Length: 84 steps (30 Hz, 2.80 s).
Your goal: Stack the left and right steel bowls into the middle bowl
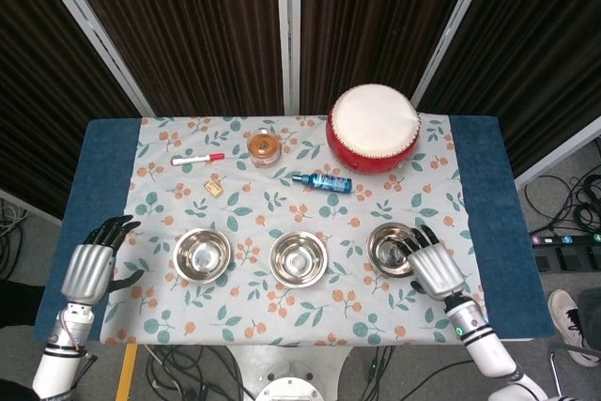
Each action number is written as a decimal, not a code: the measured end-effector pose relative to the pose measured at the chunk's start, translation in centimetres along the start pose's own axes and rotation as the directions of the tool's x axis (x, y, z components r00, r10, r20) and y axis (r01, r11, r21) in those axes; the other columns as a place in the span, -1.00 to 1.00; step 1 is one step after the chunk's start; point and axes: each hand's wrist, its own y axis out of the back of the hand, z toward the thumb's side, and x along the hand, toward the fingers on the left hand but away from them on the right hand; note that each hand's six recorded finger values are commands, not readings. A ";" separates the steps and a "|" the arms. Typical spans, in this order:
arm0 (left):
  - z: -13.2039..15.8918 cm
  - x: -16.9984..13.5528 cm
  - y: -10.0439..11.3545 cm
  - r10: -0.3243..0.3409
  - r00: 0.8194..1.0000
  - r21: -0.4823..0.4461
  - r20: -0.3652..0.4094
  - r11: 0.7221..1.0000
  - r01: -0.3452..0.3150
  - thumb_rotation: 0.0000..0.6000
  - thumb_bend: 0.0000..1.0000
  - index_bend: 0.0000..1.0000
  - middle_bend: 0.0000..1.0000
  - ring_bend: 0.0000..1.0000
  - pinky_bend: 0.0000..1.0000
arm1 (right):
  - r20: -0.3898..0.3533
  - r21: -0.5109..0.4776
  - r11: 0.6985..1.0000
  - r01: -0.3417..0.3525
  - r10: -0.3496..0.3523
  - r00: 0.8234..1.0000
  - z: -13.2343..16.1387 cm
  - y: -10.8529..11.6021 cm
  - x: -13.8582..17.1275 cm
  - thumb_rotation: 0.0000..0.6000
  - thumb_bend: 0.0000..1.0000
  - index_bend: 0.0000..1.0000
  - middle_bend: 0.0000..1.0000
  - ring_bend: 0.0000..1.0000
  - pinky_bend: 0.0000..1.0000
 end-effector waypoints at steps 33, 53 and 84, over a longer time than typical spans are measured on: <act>-0.4 0.2 -1.0 -0.026 1.000 -0.006 0.009 1.000 0.026 1.00 -0.66 -0.50 -0.47 -0.66 -0.44 | -0.054 -0.006 0.998 -0.060 0.059 0.997 2.3 -2.7 -4.0 1.00 -0.33 0.35 0.17 -0.06 -0.03; -0.8 0.5 -0.6 -0.009 1.000 -0.010 -0.011 1.000 0.008 1.00 -0.66 -0.50 -0.47 -0.66 -0.44 | -0.169 -0.025 0.995 0.093 -0.096 0.981 6.5 3.1 -5.4 1.00 -0.32 0.39 0.20 -0.04 0.00; -2.9 0.0 -0.1 0.004 0.998 -0.019 -0.057 1.000 -0.005 1.00 -0.66 -0.50 -0.47 -0.66 -0.44 | -0.383 -0.060 0.996 0.066 -0.084 0.920 15.5 5.9 -9.0 1.00 -1.00 -0.44 -0.34 -0.66 -0.61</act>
